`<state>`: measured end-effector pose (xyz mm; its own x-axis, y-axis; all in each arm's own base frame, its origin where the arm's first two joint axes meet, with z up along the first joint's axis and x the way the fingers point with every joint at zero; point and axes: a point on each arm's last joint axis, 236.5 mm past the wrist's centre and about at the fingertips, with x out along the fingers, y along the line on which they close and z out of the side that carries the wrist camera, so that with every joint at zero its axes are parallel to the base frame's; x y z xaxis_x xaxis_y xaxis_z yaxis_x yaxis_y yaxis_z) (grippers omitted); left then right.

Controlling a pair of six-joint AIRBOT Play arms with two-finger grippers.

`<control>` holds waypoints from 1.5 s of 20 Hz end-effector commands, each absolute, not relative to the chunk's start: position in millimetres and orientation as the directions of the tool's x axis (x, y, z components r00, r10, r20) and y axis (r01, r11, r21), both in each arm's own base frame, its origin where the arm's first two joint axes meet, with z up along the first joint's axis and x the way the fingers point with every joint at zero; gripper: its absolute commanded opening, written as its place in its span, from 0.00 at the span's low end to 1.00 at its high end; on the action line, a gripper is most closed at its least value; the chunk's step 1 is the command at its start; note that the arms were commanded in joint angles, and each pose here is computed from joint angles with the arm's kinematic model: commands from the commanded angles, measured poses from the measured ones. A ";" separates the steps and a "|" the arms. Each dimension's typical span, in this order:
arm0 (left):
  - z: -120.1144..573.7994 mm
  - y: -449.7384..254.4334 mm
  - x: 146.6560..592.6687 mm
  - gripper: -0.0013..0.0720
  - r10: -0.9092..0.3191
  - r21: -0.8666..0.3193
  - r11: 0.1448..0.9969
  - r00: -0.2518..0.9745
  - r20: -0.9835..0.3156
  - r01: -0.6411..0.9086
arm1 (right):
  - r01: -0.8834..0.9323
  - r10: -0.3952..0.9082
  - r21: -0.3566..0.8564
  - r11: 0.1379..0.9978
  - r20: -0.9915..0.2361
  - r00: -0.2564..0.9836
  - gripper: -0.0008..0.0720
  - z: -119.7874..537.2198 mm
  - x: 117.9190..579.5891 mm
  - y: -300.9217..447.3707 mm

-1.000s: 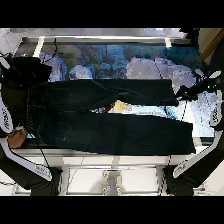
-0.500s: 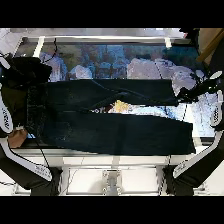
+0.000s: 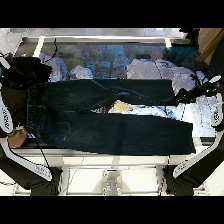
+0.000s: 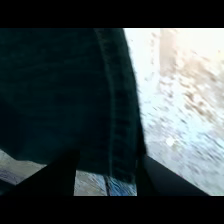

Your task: Fold the clothes and pants, and hang the long-sleeved shirts on hangers.

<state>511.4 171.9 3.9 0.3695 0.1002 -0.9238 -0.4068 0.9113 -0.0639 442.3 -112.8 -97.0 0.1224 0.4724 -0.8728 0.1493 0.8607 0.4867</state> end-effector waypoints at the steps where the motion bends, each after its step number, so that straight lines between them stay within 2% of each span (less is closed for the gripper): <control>1: 4.0 172.3 512.2 0.07 0.101 -0.064 0.911 0.372 -0.923 -0.407 | 0.091 0.526 0.536 0.839 -0.842 0.119 0.47 -101.9 441.8 -91.7; 2: 4.5 172.7 513.2 0.07 0.103 -0.064 0.911 0.376 -0.921 -0.407 | 0.081 0.533 0.541 0.837 -0.840 0.099 0.30 -99.2 436.9 -90.4; 3: 4.9 174.5 513.8 0.07 0.111 -0.058 0.912 0.379 -0.919 -0.406 | 0.084 0.525 0.533 0.842 -0.846 0.097 0.05 -95.4 434.0 -96.2; 8: 8.7 182.0 520.1 0.07 0.142 -0.038 0.913 0.406 -0.903 -0.406 | 0.151 0.429 0.464 0.873 -0.878 0.213 0.04 -57.0 444.9 -150.1; 10: 9.9 182.7 522.5 0.07 0.146 -0.040 0.913 0.416 -0.898 -0.405 | 0.174 0.375 0.415 0.893 -0.900 0.223 0.04 -53.9 445.8 -165.4; 15: 9.6 182.8 522.3 0.07 0.146 -0.039 0.913 0.415 -0.898 -0.405 | 0.234 0.296 0.332 0.914 -0.939 0.175 0.04 -87.8 434.3 -177.1; 22: -5.7 184.8 521.1 0.07 0.152 -0.020 0.913 0.384 -0.911 -0.407 | 0.341 0.305 0.341 0.876 -0.939 0.157 0.05 -142.9 414.3 -164.7; 23: -6.9 182.8 519.8 0.18 0.145 -0.023 0.914 0.377 -0.915 -0.406 | 0.340 0.330 0.371 0.864 -0.928 0.172 0.18 -137.4 417.8 -158.7; 24: -5.9 180.2 516.0 0.69 0.140 -0.021 0.914 0.364 -0.921 -0.405 | 0.337 0.349 0.398 0.853 -0.916 0.200 0.50 -128.0 423.9 -154.0; 25: -2.6 177.1 507.8 0.96 0.132 -0.019 0.913 0.340 -0.931 -0.407 | 0.325 0.359 0.419 0.848 -0.905 0.229 0.58 -113.6 429.7 -150.8; 30: 47.5 167.9 423.9 0.93 0.141 0.079 0.935 0.156 -0.978 -0.347 | 0.218 0.259 0.336 0.916 -0.912 0.319 0.58 -9.5 413.0 -170.0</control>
